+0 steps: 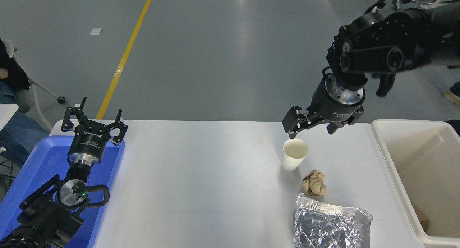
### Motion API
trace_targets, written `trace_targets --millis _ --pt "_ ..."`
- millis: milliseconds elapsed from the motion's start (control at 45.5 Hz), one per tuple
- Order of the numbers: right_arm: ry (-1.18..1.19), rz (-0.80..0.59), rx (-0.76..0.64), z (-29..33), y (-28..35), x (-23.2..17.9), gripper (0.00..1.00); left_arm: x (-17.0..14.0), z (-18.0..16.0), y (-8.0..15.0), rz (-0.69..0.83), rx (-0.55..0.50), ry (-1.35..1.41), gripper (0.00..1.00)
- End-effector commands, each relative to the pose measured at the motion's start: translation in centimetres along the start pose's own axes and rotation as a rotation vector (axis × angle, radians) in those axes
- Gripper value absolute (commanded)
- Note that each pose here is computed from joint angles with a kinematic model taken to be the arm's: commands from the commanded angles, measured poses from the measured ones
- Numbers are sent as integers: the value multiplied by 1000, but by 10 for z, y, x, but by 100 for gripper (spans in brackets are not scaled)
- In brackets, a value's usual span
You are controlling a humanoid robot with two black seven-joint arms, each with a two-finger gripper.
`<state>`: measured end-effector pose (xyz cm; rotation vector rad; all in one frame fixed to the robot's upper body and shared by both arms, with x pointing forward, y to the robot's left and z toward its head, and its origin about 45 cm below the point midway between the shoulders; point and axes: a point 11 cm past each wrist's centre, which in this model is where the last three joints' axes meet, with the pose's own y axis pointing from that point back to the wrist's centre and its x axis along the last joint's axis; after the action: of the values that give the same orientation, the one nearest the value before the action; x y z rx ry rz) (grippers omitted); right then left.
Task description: Pick up paper cup place in dustbin
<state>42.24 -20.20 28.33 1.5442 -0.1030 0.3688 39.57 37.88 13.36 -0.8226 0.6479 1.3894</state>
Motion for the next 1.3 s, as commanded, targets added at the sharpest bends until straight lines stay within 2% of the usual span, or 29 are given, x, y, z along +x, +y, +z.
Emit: trace_targets --millis 0,286,769,813,857,901,1011,1033,1077,1275 --pt "-23 145 -27 21 -70 4 100 0 0 0 0 1 0 100" --pt "-52 151 -60 30 -114 -22 100 0 0 0 0 -1 0 100" --pt "-54 109 -53 33 -147 -51 98 0 0 0 -1 -1 0 100" --pt "-57 113 -55 34 -148 -51 88 0 0 0 -1 -1 0 100" --pt "-60 116 -56 35 -149 -51 67 0 0 0 -1 -1 0 100" --pt "-63 116 -53 34 -151 -51 53 0 0 0 -1 -1 0 100" --pt "-66 109 -55 35 -153 -54 36 0 0 0 -1 -1 0 100" --pt "-66 107 -55 35 -153 -55 28 0 0 0 0 -1 0 100" --pt "-67 103 -54 36 -154 -56 2 0 0 0 0 -1 0 100" --pt "-67 85 -48 35 -156 -60 0 0 0 0 0 -1 0 100"
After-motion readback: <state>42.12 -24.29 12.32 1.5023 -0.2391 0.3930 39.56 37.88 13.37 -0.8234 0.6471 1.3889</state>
